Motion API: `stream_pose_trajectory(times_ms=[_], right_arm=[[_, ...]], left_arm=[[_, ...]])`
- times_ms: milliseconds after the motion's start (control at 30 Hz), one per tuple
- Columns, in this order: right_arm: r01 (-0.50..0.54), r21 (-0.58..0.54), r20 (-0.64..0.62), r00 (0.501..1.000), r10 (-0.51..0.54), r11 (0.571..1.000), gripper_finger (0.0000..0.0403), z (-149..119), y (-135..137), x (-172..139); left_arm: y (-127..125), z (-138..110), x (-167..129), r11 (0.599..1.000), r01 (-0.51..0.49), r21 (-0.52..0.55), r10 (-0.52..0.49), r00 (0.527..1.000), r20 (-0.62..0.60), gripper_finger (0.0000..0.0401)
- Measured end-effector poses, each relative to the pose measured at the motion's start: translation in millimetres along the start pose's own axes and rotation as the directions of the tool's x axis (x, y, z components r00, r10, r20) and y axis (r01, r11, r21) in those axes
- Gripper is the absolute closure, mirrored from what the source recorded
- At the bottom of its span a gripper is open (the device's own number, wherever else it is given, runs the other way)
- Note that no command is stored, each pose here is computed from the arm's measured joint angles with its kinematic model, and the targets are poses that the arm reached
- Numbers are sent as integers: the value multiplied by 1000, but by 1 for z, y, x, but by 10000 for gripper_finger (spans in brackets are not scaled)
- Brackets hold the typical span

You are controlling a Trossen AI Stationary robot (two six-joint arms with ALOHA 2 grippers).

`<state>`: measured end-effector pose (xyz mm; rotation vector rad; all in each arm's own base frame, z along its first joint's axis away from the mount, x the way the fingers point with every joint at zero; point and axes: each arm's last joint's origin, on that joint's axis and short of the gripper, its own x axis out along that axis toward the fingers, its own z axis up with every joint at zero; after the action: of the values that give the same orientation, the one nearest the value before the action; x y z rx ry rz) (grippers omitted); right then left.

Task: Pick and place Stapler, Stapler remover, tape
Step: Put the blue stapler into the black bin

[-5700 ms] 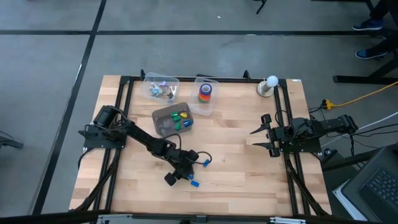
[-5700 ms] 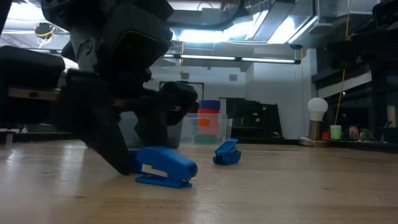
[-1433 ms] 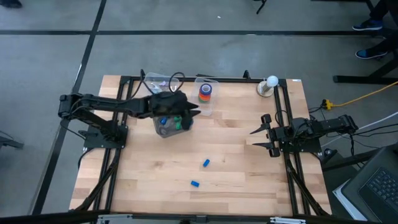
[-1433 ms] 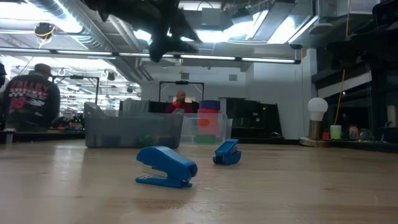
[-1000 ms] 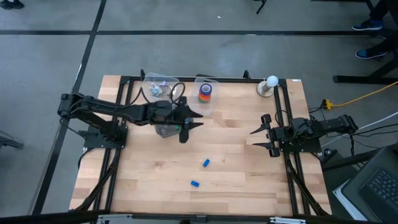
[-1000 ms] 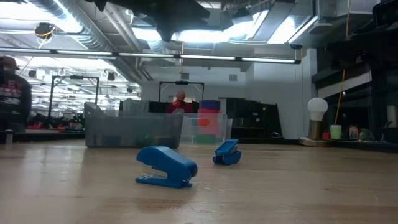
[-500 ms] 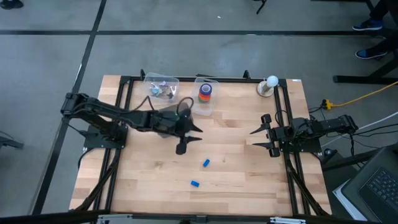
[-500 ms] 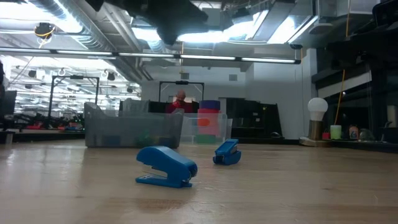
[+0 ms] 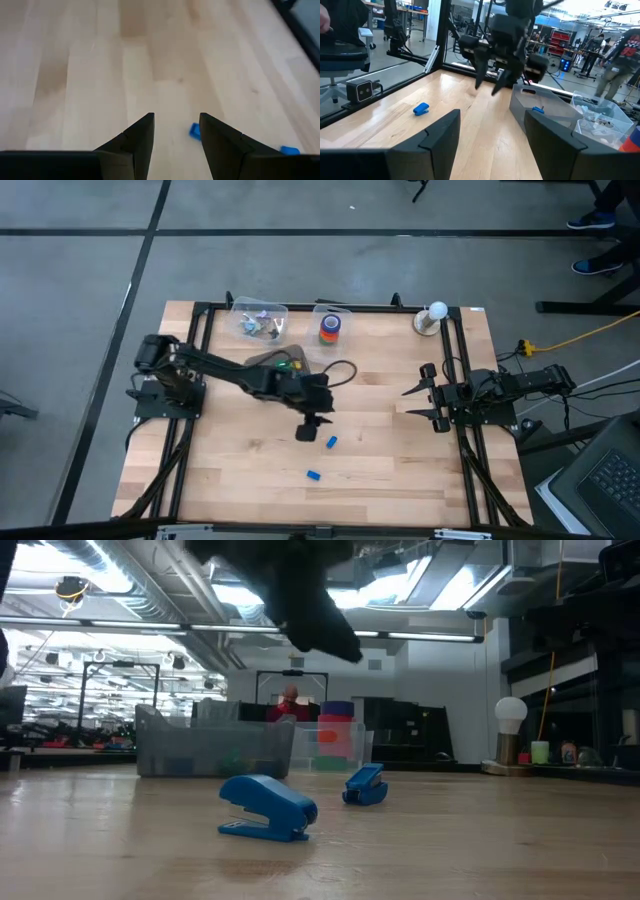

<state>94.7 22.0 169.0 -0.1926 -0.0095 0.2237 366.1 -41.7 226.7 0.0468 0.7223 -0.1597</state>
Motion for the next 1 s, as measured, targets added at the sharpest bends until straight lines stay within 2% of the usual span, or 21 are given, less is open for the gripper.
stream_pose_trajectory(times_ms=[100, 200, 300, 400, 567, 633, 833, 1000], right_arm=[[0, 0, 0, 1000, 0, 1000, 178, 0, 0, 0], [0, 0, 0, 1000, 0, 1000, 178, 0, 0, 0], [0, 0, 0, 1000, 0, 1000, 178, 0, 0, 0], [0, 0, 0, 1000, 0, 1000, 178, 0, 0, 0], [0, 0, 0, 1000, 0, 1000, 178, 0, 0, 0], [0, 0, 0, 1000, 0, 1000, 178, 0, 0, 0], [0, 0, 0, 1000, 0, 1000, 178, 0, 0, 0], [0, 0, 0, 1000, 0, 1000, 178, 0, 0, 0]], left_arm=[[5, 9, 10, 995, -32, -92, 25, 996, -80, 248], [10, 18, 17, 965, -94, -245, 64, 990, -127, 248], [17, 23, 22, 887, -136, -440, 70, 984, -163, 248], [22, 22, 22, 817, -143, -558, 42, 981, -189, 248], [19, 18, 21, 741, -174, -649, 29, 973, -228, 248], [14, 18, 21, 722, -177, -669, 22, 972, -233, 248], [-1, 18, 22, 749, -243, -617, 111, 963, -244, 248], [-7, 17, 23, 703, -275, -655, 147, 958, -244, 248]])
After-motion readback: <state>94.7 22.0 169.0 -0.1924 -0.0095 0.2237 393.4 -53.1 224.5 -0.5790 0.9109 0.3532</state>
